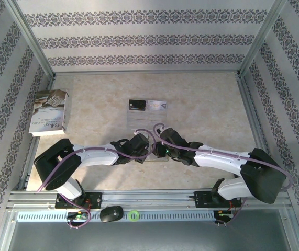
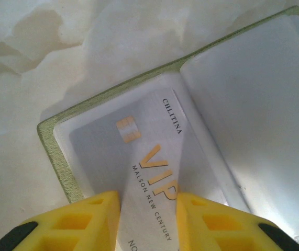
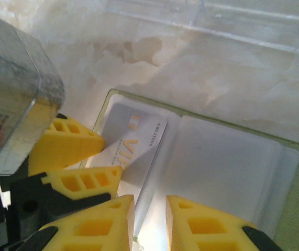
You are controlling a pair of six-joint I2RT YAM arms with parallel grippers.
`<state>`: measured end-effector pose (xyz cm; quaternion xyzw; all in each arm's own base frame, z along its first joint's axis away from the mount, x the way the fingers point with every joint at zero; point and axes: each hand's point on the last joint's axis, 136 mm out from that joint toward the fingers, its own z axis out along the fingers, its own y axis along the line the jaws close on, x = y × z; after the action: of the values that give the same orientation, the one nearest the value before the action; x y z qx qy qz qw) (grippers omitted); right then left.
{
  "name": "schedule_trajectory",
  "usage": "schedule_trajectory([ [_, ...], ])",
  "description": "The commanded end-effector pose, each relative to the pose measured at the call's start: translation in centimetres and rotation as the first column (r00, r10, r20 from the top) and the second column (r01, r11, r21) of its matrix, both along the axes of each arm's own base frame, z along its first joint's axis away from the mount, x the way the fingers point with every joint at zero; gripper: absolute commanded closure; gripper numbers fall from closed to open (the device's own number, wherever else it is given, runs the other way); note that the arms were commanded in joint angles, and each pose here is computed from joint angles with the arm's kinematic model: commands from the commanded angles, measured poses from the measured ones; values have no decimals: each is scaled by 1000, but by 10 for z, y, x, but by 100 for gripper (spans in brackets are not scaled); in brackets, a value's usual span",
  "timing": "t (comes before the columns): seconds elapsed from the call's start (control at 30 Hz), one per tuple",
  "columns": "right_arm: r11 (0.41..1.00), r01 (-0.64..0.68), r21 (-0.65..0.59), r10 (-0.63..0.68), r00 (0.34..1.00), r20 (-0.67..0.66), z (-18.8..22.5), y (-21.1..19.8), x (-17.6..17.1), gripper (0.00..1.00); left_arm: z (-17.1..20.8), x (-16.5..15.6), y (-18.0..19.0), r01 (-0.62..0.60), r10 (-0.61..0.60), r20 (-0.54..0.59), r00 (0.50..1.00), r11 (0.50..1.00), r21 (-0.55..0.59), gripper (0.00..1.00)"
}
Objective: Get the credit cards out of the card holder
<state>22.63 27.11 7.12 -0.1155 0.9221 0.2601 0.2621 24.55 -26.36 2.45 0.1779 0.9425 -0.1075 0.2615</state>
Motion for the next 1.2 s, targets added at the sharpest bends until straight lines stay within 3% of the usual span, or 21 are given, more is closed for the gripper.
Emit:
schedule_trajectory([
  [0.0,997,-66,48,67,998,-11,6,19,-1,77,-22,-17,10,6,-2,-66,998,999,51,71],
  [0.27,996,0,90,12,990,-138,-11,24,5,86,-27,-20,9,-4,7,-87,996,999,36,77],
  [0.47,994,62,91,-50,990,-133,-11,10,10,87,-20,-19,11,-25,27,-89,996,1000,18,57],
  [0.63,987,121,103,-108,987,-123,-11,-8,14,87,-22,-18,8,14,-7,-71,997,995,94,55],
  [0.8,989,106,107,-94,989,-115,-8,-11,12,87,-40,-26,17,28,-12,-102,995,987,157,61],
  [1.03,989,14,145,7,990,-140,-6,13,4,86,-41,-31,22,25,-8,-112,994,988,154,73],
  [1.17,986,23,165,5,986,-169,-10,20,3,88,-42,-33,23,23,-5,-119,993,988,154,78],
])
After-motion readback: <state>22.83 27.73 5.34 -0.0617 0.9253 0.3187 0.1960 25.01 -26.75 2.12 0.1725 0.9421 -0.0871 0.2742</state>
